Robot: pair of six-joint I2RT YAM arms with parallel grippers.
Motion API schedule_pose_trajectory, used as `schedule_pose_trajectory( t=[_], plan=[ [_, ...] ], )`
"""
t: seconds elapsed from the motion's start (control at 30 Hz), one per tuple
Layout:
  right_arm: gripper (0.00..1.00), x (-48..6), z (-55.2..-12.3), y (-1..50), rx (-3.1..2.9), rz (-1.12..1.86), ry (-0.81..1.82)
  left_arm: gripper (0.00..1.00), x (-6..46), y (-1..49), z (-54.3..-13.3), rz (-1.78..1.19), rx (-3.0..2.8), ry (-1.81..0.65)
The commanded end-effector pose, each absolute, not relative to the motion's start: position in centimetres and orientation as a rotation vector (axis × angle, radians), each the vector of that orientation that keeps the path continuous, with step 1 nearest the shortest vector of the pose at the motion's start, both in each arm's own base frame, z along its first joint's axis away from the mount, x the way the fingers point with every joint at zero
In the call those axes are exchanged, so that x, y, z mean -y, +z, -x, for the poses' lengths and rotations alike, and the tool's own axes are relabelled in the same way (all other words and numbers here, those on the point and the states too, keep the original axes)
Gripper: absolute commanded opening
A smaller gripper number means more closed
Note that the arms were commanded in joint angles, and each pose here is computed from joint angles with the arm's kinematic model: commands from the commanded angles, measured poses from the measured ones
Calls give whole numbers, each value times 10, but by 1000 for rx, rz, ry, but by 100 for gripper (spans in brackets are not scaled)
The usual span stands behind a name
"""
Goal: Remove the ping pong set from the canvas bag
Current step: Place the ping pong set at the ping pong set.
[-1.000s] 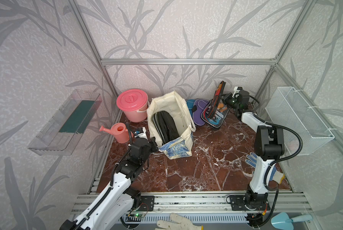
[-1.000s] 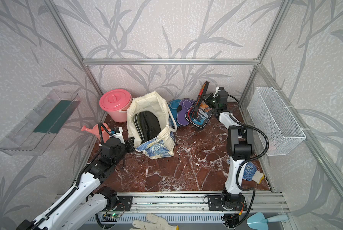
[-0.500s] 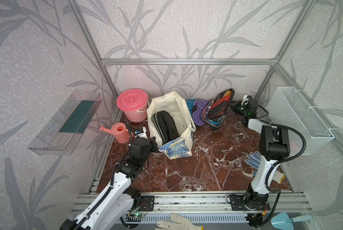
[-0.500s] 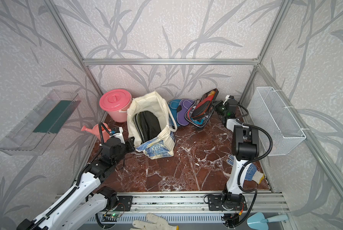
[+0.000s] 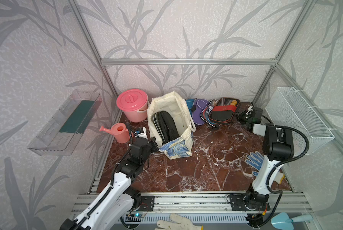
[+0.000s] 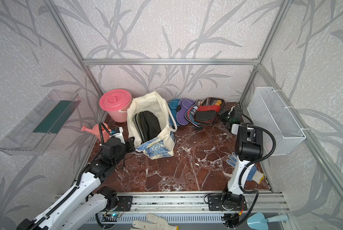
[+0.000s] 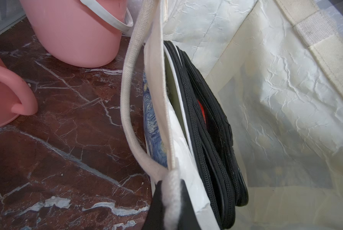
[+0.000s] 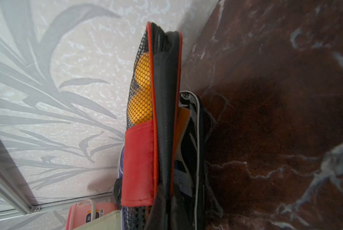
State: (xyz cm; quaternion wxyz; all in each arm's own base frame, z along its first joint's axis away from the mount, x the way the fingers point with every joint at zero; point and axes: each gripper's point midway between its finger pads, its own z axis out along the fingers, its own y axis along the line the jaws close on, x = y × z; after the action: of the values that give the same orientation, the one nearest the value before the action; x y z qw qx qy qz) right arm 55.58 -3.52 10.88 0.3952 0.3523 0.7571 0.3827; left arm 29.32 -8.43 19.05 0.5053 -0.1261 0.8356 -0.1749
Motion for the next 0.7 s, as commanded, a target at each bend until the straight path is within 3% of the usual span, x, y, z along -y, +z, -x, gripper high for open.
schedule_pose_trajectory(
  t=[0.0,0.13,0.33,0.53,0.67],
  plan=[
    [0,35,-548,118,-1954,-856,915,0,83,195,-293,293,-2005,-414],
    [2,39,-542,99,-1995,-902,870,0,82,195,-291,293,-2005,-414],
    [30,44,-535,74,-2039,-960,824,0,82,197,-290,294,-2000,-418],
    [43,46,-531,64,-2052,-985,806,0,84,196,-290,296,-2005,-429],
    [67,46,-528,68,-2045,-977,798,0,83,196,-290,299,-2004,-430]
  ],
)
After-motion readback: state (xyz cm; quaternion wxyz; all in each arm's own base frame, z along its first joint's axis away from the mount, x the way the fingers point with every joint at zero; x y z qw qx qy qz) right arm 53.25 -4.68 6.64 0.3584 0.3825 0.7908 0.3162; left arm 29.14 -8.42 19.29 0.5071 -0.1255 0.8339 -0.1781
